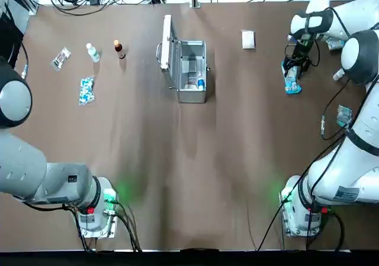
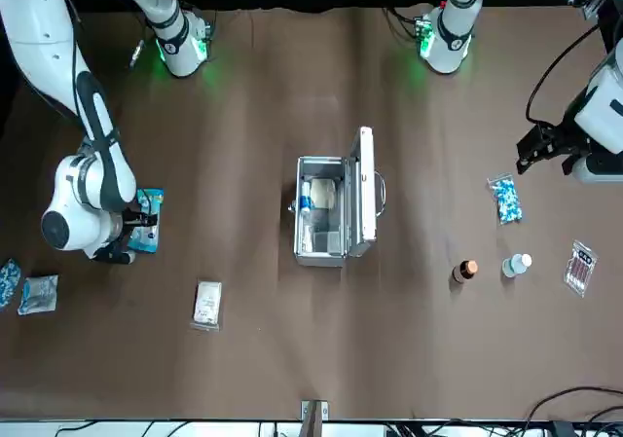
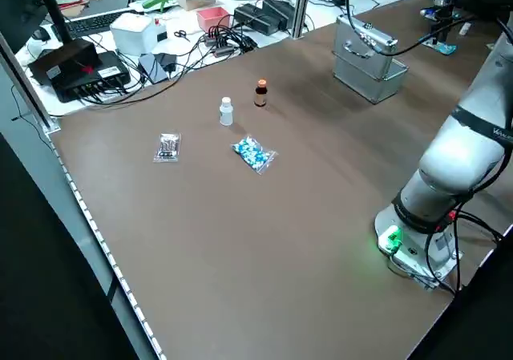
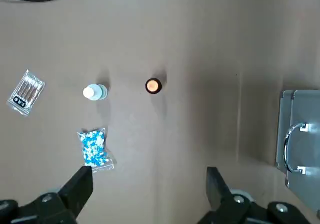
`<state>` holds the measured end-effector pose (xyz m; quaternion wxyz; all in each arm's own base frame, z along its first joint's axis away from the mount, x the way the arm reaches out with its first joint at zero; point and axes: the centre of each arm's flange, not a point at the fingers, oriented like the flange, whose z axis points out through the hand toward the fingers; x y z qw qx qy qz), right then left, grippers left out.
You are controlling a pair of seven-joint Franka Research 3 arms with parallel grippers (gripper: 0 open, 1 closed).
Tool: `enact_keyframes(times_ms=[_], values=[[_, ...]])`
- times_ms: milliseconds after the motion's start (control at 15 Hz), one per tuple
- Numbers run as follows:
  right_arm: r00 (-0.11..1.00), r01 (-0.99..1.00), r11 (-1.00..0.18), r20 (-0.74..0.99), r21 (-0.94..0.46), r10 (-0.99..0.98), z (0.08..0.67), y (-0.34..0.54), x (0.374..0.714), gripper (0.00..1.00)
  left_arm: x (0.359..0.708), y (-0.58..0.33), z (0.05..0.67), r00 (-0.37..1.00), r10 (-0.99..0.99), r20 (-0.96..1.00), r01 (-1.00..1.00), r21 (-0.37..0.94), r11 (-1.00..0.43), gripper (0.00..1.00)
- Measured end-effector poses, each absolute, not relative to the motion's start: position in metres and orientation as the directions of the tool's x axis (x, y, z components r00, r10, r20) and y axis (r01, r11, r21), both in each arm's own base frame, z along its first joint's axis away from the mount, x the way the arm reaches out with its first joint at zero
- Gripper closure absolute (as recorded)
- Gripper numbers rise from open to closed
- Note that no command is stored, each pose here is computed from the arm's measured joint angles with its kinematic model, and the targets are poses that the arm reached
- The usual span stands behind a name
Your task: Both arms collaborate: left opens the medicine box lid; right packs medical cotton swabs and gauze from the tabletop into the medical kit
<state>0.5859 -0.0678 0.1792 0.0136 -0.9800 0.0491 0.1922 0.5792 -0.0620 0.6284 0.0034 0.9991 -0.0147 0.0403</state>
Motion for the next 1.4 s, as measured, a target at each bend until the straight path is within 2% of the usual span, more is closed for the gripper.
enact_keyframes(times_ms=[67,200,333,400,467,733,867,1067,1400], values=[[0.918,-0.102,-0.995,-0.385,-0.007,-0.091,0.175,-0.068,0.585,0.17,0.579,-0.062,0.628,0.996,-0.029,0.081,-0.030,0.006,-1.000,0.00],[0.914,-0.110,-0.994,-0.394,-0.006,-0.099,0.169,-0.073,0.582,0.24,0.579,-0.063,0.628,0.996,-0.030,0.081,-0.031,0.006,-1.000,0.00],[0.911,-0.122,-0.993,-0.397,-0.006,-0.109,0.168,-0.080,0.581,0.41,0.579,-0.064,0.628,0.996,-0.033,0.080,-0.034,0.006,-0.999,0.00],[0.911,-0.125,-0.992,-0.398,-0.006,-0.113,0.168,-0.082,0.580,0.41,0.579,-0.065,0.628,0.996,-0.033,0.080,-0.034,0.006,-0.999,0.00],[0.910,-0.127,-0.992,-0.398,-0.006,-0.114,0.168,-0.083,0.580,0.46,0.579,-0.065,0.628,0.996,-0.033,0.080,-0.034,0.006,-0.999,0.00],[0.906,-0.125,-0.992,-0.408,-0.008,-0.110,0.172,-0.081,0.581,0.83,0.579,-0.064,0.628,0.996,-0.033,0.080,-0.034,0.007,-0.999,0.00],[0.893,-0.121,-0.993,-0.438,-0.011,-0.104,0.176,-0.078,0.581,0.87,0.579,-0.065,0.628,0.996,-0.034,0.080,-0.034,0.007,-0.999,0.00],[0.888,-0.082,-0.996,-0.455,-0.020,-0.064,0.204,-0.050,0.598,0.88,0.579,-0.066,0.628,0.996,-0.035,0.080,-0.036,0.007,-0.999,0.00],[0.933,-0.102,-0.990,-0.355,-0.095,-0.062,0.291,0.064,0.627,0.88,0.579,-0.066,0.627,0.996,-0.036,0.078,-0.037,0.007,-0.999,0.00]])
